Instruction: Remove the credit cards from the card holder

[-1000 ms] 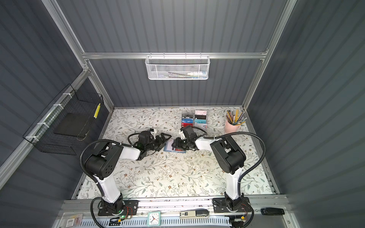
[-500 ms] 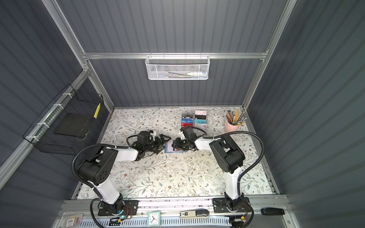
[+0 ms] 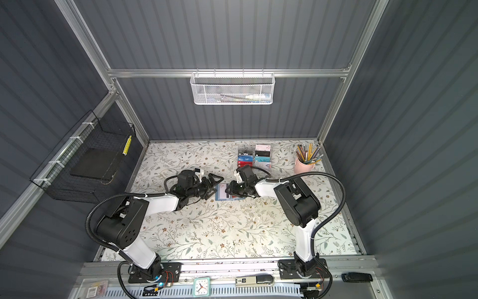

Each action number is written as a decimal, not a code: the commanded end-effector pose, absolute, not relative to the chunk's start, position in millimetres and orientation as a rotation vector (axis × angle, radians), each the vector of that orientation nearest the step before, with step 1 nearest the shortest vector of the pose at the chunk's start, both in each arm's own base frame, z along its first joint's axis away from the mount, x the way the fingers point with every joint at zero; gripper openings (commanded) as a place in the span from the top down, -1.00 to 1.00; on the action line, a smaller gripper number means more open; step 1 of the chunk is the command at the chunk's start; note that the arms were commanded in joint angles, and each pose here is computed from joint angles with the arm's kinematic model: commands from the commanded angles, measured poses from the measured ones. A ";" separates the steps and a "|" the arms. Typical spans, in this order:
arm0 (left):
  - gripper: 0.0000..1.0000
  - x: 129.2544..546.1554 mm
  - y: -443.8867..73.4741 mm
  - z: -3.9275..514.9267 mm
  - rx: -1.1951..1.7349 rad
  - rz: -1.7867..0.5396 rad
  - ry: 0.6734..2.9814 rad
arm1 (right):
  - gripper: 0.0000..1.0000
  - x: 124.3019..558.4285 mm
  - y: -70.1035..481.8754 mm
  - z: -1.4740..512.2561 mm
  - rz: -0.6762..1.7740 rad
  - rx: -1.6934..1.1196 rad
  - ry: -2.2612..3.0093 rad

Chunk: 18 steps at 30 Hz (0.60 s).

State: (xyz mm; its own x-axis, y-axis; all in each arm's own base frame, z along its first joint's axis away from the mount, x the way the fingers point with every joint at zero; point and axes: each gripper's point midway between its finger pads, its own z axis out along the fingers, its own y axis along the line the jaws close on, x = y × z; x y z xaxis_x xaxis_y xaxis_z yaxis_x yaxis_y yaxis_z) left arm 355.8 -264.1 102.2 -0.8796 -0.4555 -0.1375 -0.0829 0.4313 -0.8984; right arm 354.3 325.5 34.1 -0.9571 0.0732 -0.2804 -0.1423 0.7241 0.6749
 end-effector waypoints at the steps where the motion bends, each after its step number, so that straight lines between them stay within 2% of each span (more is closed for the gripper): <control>1: -0.99 359.4 -275.9 109.0 -0.433 -1.476 2.328 | 0.28 352.0 319.1 17.2 1.028 -0.021 2.696; 18: -0.99 361.0 -276.0 68.0 -0.480 -1.438 2.387 | 0.34 350.7 321.4 21.9 1.077 -0.028 2.679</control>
State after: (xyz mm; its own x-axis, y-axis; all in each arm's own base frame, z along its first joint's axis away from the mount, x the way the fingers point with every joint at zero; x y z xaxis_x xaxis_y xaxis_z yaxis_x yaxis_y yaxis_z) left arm 365.0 -275.5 76.1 -0.8901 -0.4464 -0.0917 -0.1208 0.4251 -0.8971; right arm 355.2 324.9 34.2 -0.9584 0.0792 -0.2742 -0.1351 0.7203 0.6804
